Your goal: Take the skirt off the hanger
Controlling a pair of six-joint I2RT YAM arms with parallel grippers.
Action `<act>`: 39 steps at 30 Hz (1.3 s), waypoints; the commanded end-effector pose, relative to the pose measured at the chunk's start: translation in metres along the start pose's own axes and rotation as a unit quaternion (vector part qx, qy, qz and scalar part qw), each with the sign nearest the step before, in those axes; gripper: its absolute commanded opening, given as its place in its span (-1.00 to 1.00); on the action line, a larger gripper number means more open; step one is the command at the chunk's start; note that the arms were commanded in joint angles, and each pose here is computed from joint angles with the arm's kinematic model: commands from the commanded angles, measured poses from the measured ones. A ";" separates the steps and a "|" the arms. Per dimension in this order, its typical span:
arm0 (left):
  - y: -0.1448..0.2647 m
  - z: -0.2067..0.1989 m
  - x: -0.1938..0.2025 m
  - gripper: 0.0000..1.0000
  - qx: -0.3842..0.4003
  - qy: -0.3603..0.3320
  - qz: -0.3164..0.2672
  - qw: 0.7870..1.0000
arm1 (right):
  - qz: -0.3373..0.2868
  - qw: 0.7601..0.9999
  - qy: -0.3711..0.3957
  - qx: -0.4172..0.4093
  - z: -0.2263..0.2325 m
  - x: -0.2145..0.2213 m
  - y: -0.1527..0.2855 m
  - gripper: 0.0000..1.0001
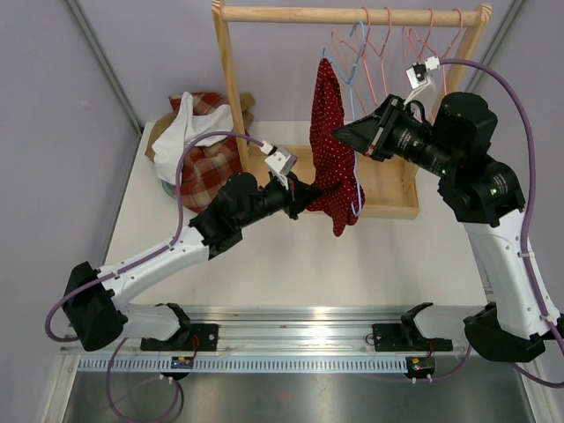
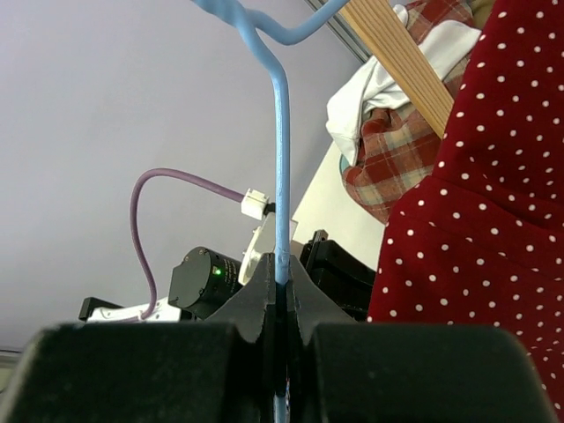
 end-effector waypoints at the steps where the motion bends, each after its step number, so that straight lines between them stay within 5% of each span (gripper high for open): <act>1: -0.001 -0.018 -0.040 -1.00 0.028 -0.015 -0.066 0.997 | -0.044 0.998 0.017 -0.049 0.025 -0.017 0.012 -1.00; 7: 0.014 0.010 0.000 -1.00 -0.043 -0.003 -0.029 0.999 | -0.049 0.998 0.025 -0.033 0.020 -0.020 0.009 -1.00; 11: 0.035 0.039 0.091 -1.00 -0.094 0.057 0.034 0.993 | -0.061 0.997 0.039 -0.013 0.018 -0.031 0.007 -1.00; 18: 0.063 0.027 0.201 -1.00 -0.115 0.101 0.107 0.982 | -0.085 0.995 0.053 0.008 0.017 -0.050 -0.001 -1.00; 29: 0.045 0.001 0.215 -1.00 -0.105 0.042 0.133 0.985 | -0.106 0.992 0.067 0.031 0.003 -0.080 -0.060 -1.00; 39: 0.047 0.002 0.216 -1.00 -0.109 0.040 0.128 0.985 | -0.080 0.992 0.043 0.087 -0.060 -0.066 -0.150 -1.00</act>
Point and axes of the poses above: each gripper's point midway between its finger pads, its own y axis back along the fingers, its own z axis along the line the jaws close on, x = y × z, the point moved 3 cm from there along y, back along the fingers, and after that the axes turned 4 degrees about y, right-handed, at the moved point
